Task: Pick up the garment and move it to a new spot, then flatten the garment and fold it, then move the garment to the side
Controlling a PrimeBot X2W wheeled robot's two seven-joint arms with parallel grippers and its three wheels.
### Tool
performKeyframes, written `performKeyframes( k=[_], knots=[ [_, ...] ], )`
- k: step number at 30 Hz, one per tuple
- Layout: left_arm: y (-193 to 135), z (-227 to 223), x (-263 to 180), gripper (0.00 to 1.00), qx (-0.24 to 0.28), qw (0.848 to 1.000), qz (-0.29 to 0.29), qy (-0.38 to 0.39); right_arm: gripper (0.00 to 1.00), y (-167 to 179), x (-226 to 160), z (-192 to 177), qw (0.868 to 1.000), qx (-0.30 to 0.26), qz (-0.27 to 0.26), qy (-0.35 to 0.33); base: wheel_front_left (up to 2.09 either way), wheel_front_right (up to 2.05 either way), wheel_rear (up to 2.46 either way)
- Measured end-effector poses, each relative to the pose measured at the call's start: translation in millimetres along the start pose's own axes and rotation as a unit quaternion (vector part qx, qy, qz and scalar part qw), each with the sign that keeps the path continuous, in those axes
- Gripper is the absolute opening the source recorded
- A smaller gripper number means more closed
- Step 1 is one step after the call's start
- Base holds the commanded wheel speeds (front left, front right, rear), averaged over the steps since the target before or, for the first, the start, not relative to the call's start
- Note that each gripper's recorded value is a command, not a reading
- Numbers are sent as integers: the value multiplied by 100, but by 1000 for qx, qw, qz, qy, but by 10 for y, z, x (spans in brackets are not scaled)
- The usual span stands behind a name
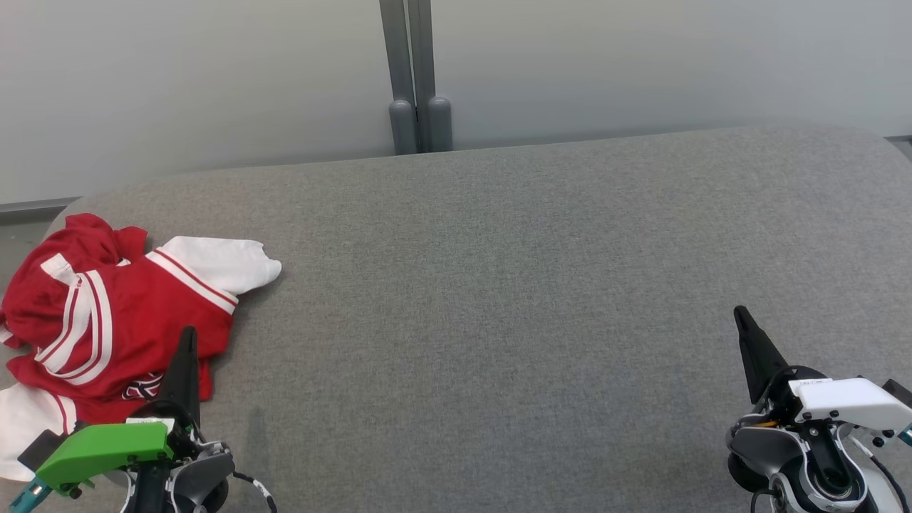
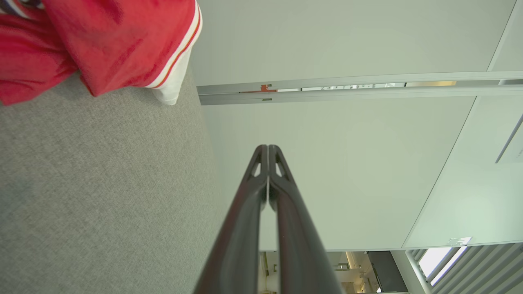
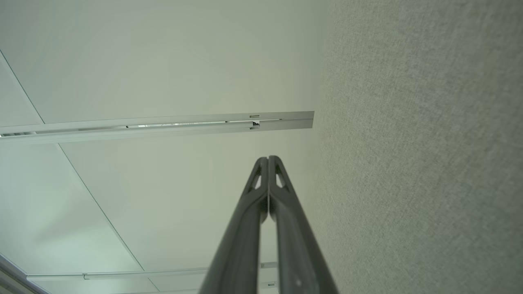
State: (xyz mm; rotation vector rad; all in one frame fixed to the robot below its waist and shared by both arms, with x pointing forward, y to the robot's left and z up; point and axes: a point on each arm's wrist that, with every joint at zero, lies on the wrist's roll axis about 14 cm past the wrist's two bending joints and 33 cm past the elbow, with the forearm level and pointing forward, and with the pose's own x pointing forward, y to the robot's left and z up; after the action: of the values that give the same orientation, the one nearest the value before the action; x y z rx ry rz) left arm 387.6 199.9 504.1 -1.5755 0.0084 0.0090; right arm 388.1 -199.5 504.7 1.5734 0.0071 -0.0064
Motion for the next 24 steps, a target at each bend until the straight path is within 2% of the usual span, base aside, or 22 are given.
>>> performKeyframes(
  k=[24],
  knots=[
    [0, 0, 0, 0, 0, 1000, 0, 0, 0, 0, 0, 0, 1000, 0, 0, 0, 0, 0, 0]
  ],
)
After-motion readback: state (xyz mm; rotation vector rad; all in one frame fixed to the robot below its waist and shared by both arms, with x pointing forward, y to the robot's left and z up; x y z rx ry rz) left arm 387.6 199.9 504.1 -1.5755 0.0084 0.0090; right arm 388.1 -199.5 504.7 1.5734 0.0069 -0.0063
